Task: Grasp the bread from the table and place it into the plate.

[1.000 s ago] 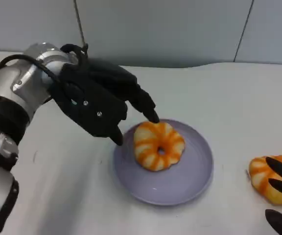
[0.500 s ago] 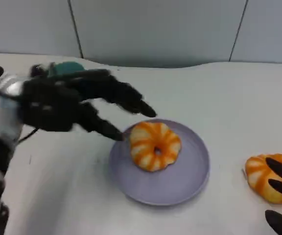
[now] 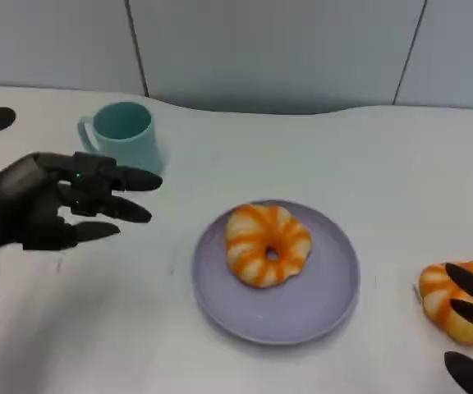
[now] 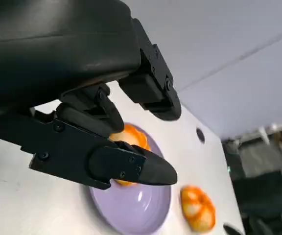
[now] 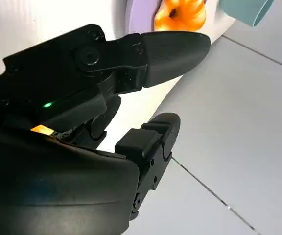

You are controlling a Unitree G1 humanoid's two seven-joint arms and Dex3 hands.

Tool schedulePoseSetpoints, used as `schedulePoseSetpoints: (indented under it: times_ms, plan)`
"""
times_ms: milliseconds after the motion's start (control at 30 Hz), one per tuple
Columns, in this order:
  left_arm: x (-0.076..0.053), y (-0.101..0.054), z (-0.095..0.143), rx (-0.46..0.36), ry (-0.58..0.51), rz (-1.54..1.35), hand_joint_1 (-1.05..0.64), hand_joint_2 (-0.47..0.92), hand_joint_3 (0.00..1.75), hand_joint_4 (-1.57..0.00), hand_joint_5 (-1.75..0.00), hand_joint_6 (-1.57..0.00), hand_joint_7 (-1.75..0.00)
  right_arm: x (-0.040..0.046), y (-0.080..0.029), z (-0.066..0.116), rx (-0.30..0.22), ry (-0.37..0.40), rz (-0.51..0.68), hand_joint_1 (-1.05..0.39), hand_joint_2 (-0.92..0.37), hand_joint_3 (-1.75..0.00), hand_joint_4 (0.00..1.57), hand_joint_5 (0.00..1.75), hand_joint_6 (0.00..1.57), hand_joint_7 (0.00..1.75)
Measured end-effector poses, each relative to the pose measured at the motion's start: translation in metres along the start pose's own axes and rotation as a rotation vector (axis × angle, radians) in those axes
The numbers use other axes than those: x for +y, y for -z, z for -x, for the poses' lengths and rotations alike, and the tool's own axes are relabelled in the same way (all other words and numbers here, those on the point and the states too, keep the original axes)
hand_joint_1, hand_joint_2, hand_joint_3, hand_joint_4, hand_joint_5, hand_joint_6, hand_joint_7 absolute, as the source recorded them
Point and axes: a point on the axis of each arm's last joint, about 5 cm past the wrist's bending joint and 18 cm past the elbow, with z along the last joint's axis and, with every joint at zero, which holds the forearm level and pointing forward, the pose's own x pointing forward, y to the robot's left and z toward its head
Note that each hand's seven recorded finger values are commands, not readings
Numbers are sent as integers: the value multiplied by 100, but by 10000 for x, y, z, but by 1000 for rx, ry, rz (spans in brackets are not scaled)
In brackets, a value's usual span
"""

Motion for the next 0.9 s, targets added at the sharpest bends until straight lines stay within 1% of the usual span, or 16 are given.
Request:
schedulePoseSetpoints:
  times_ms: [33,67,133,167,200,233,300,433,533,600,667,733,767,800,867,900]
  plan:
    - [-53,32,41,32,-27,21,-56,92,5,-45,-170,-49,-132,1,-1,0,2,0,1,-35,-92,-35,88,3,63,0]
    - [-102,60,78,73,-46,36,-57,92,5,-48,-172,-50,-142,1,0,2,5,0,1,-34,-92,-35,88,3,63,0]
    - [-190,106,122,161,-69,64,-58,92,5,-52,-174,-50,-152,1,4,11,16,1,2,-34,-92,-35,87,2,63,0]
    - [-220,123,143,193,-78,74,-59,92,5,-53,-174,-50,-154,2,4,10,18,1,2,-34,-92,-35,87,2,63,0]
    - [-241,135,155,218,-85,83,-59,92,5,-53,-175,-49,-154,2,2,10,19,2,2,-35,-92,-35,87,2,63,0]
    - [-254,139,159,234,-89,87,-54,92,4,-59,-175,-48,-166,2,1,10,19,3,1,-34,-92,-35,86,2,63,0]
    - [-262,146,149,284,-90,110,-49,92,2,-65,-175,-49,-172,2,-1,8,17,3,1,-34,-92,-35,86,2,63,0]
    - [-329,196,123,456,-79,169,-42,91,1,-70,-175,-52,-175,1,-1,8,16,3,4,-35,-92,-35,85,1,63,0]
    - [-398,221,95,556,-37,174,-43,92,5,-69,-170,-59,-161,-2,-1,1,13,3,4,-35,-92,-35,84,0,63,0]
    - [-440,240,97,580,-8,137,-45,92,8,-68,-168,-61,-158,-4,-1,-3,12,3,5,-36,-92,-35,84,0,63,0]
    - [-481,263,120,584,10,116,-46,92,7,-74,-162,-69,-145,-6,1,-4,12,4,4,-35,-92,-35,86,1,63,0]
    - [-514,280,151,595,-8,127,-46,92,6,-76,-162,-71,-143,-4,15,-11,16,5,-1,-35,-92,-35,86,1,64,0]
    - [-527,284,160,601,-21,138,-44,92,5,-74,-169,-69,-151,-2,26,-15,19,5,-5,-35,-92,-35,85,1,64,0]
    - [-540,284,163,606,-40,149,-43,92,4,-73,-172,-67,-157,0,41,-18,22,5,-10,-35,-92,-35,85,1,64,0]
    - [-586,283,161,616,-79,159,-40,92,3,-74,-174,-63,-169,-1,69,-22,24,-2,-7,-35,-92,-35,86,1,64,0]
    - [-606,283,152,616,-88,163,-40,92,4,-74,-174,-62,-172,-2,83,-26,24,-5,-5,-35,-92,-35,86,1,64,0]
